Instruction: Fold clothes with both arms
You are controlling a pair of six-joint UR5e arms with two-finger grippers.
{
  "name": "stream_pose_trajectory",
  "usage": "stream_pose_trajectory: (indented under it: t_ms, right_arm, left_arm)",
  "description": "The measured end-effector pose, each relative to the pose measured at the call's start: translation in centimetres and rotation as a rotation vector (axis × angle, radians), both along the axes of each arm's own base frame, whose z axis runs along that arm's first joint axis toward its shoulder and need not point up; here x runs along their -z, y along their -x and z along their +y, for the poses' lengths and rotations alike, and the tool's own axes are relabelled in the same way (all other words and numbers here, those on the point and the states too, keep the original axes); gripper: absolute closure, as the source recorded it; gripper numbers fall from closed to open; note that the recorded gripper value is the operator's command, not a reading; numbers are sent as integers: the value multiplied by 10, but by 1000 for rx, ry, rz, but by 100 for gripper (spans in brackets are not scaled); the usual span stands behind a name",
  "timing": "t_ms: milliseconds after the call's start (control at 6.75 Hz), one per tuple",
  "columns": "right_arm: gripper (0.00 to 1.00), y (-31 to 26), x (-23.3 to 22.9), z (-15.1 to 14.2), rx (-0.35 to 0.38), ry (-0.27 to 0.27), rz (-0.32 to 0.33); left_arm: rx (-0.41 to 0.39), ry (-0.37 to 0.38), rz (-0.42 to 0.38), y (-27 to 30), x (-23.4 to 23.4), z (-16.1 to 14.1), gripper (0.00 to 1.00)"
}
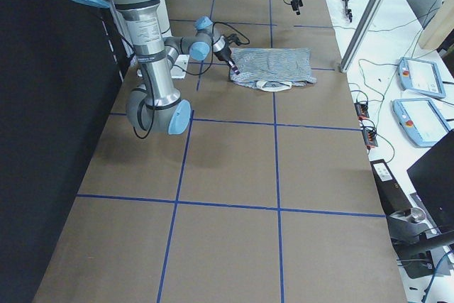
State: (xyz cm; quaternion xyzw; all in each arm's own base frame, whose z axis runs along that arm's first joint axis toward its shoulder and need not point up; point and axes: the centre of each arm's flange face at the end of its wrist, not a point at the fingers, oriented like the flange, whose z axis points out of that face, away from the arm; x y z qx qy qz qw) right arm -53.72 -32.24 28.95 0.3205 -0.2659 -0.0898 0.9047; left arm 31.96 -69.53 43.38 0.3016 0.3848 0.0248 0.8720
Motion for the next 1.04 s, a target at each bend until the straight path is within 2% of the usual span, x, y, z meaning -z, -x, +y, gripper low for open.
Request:
stream_pose_trajectory:
  t_ms: [444,740,888,1037]
  right_arm:
    - [100,-14,-42,11,-74,83,-3]
    - [72,-14,-46,14,-87,99,-10]
    - [66,-17,-41,15,-85,101,-23]
    - [55,-21,-30,16,-85,112,-56]
  left_arm:
    - [-2,2,-1,-2,0,1,0]
    - [-2,3,-1,-2,-1,1,0]
    - [-2,3,-1,-2,-1,1,0]
    - [-3,3,-1,-2,-1,1,0]
